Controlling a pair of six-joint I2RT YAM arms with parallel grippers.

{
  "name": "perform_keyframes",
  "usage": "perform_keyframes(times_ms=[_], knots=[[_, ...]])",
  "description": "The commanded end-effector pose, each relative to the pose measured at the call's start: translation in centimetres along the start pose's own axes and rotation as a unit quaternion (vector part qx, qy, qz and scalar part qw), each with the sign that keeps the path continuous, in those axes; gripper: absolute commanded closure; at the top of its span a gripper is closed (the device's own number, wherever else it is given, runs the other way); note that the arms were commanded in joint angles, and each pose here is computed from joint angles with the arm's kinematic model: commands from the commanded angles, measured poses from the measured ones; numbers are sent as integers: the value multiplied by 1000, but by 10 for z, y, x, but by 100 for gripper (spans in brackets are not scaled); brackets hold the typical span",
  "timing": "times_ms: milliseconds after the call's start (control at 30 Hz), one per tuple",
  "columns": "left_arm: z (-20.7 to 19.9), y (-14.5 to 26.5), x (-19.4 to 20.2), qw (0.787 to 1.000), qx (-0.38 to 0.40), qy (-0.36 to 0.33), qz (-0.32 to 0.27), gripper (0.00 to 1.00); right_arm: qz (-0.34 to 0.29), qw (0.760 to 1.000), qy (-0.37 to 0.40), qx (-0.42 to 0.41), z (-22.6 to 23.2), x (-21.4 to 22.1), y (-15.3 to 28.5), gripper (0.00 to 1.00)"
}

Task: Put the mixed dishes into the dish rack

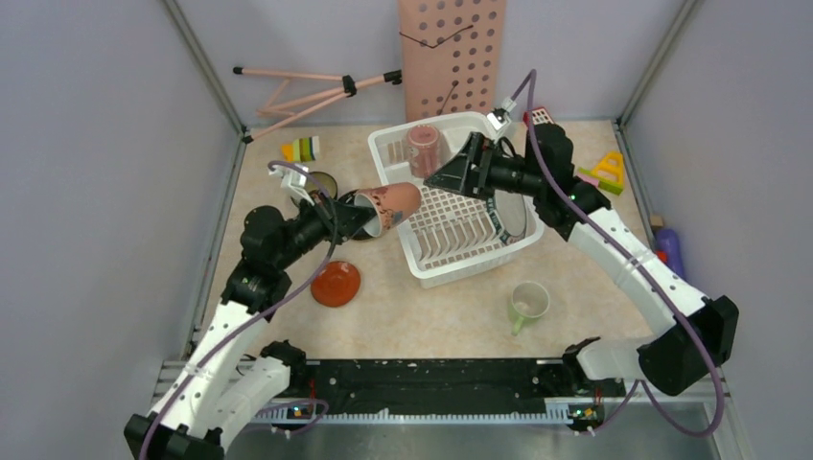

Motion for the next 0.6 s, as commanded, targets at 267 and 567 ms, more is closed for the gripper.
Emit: perform_keyframes(times_ms=[267, 567], knots=[[-44, -11, -30, 926, 293, -190, -141, 100, 36, 987, -152, -37, 23, 8, 4, 1], [-44, -19, -30, 916, 306, -224, -134, 100, 93, 975, -171, -104, 38, 12, 3, 1]])
Point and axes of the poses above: each gripper's point midway between its finger pads, its own y axis back along the fingers, its own z axis along the line the jaws close on, x = y × z, the point moved 9 cm from there along y, back along the fingers, and after that the axes turned 6 degrees about -y, right-handed, at the moved point
